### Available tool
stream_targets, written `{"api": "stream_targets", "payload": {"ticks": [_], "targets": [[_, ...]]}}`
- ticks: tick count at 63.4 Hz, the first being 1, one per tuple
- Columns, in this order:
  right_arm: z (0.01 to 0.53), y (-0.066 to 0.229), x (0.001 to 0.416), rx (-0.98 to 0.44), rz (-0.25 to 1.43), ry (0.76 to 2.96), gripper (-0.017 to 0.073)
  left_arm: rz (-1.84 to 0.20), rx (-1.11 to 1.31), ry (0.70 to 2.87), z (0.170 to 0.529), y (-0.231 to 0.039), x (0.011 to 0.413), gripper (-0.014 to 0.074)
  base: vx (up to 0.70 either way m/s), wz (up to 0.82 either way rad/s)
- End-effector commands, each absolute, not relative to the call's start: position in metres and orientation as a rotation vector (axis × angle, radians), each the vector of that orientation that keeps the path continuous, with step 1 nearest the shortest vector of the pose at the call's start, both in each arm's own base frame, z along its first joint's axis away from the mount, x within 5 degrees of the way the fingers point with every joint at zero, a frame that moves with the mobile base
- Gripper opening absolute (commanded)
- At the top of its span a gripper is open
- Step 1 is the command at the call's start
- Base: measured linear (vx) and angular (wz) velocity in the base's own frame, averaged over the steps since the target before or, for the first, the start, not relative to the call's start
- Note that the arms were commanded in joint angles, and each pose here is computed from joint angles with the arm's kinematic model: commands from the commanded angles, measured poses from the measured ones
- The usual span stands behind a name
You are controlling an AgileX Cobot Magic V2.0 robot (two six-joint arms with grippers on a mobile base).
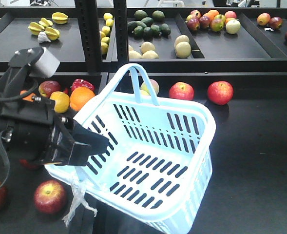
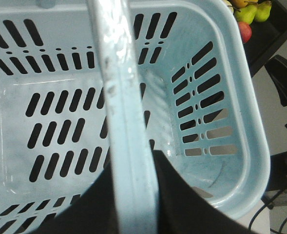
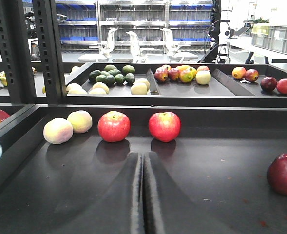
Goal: Pick three apples into basket with both arms
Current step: 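Close the left gripper on the handle and lift the basket, then hold the lifted basket steady with the left gripper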
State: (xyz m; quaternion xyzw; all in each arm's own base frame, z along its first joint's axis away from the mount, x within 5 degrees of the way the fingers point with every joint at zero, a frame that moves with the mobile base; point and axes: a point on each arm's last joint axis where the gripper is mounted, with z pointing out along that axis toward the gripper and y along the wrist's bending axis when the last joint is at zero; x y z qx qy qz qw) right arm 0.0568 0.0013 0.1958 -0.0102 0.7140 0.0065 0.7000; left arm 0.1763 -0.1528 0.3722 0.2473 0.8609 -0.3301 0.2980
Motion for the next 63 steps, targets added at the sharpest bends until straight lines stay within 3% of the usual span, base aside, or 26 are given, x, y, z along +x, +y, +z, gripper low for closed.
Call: {"api": "stream_targets", "payload": {"ticks": [1, 63], "targets": [[0.1987, 0.0011, 0.0564, -0.029, 0.0, 1.521, -0.0005, -0.94, 0.583, 2.165, 0.3925, -0.1529, 0.1737, -0.0008, 0.0, 0.0], [0.1988, 0.0011, 0.0564, -0.029, 0.001, 1.52, -0.0005, -0.946, 0.616, 2.201, 0.3899, -0.1529, 0.1704, -0.0008, 0.0, 0.0]]}}
